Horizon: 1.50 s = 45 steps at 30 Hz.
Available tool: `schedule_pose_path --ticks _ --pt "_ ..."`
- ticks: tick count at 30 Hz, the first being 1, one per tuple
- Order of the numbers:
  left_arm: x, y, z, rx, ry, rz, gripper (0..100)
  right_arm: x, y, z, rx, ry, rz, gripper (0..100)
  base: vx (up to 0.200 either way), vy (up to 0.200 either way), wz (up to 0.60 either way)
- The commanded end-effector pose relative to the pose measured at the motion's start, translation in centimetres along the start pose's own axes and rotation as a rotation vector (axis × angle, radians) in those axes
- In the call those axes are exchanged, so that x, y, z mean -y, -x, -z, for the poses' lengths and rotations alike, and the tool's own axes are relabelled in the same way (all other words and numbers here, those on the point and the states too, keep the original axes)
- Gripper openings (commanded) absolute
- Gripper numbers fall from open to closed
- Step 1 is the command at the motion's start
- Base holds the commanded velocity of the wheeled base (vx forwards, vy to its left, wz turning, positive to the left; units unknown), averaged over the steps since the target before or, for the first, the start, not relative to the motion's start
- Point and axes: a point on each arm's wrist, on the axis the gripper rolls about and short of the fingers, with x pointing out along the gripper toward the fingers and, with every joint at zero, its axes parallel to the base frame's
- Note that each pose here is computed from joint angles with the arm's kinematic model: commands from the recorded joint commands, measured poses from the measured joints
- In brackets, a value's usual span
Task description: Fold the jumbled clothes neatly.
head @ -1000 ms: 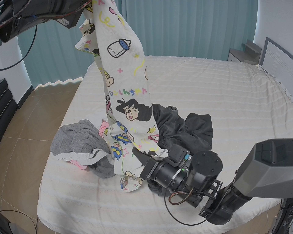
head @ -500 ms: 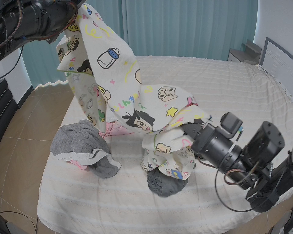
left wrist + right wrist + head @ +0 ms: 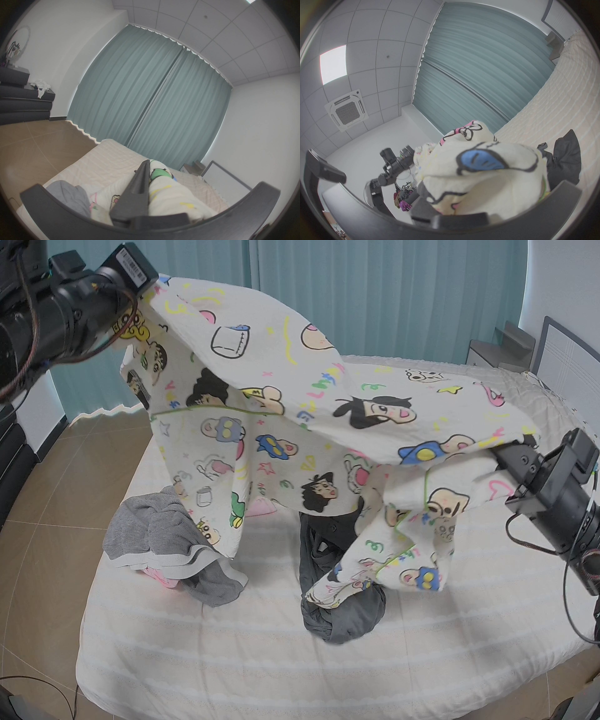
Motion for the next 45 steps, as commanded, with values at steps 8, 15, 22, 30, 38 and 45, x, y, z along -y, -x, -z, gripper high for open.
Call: schedule_pose_path --ticks 8,15,22,30,38,45 --pt "-4.9 5.0 4.6 -0.183 -0.103 -0.044 0 -0.3 1.4 -3.4 0.005 -0.185 0.088 0 0.0 0.0 0.0" --pt "-6.9 7.9 5.2 -0.216 -0.117 -0.046 0 0.6 1.6 -3.0 -0.063 -0.248 0.179 0 -0.114 0.0 0.0" --pt "-7.9 9.7 5.6 -0.232 -0.122 -0.037 0 1.0 1.7 -2.3 -0.108 -0.264 0.215 0 -0.2 0.0 0.0" --pt "-8.8 10.7 6.3 -0.261 -0.127 -0.028 0 1.5 2.1 -1.4 -0.16 -0.28 0.239 0 -0.1 0.0 0.0" --pt "-8.3 10.3 6.4 -0.232 -0.038 0.005 0 1.5 2.2 -1.5 -0.159 -0.279 0.235 0 0.0 0.0 0.0" --pt "-7.9 9.9 7.2 -0.263 -0.05 0.015 0 1.5 2.4 -1.6 -0.148 -0.274 0.242 0 0.0 -0.2 0.0"
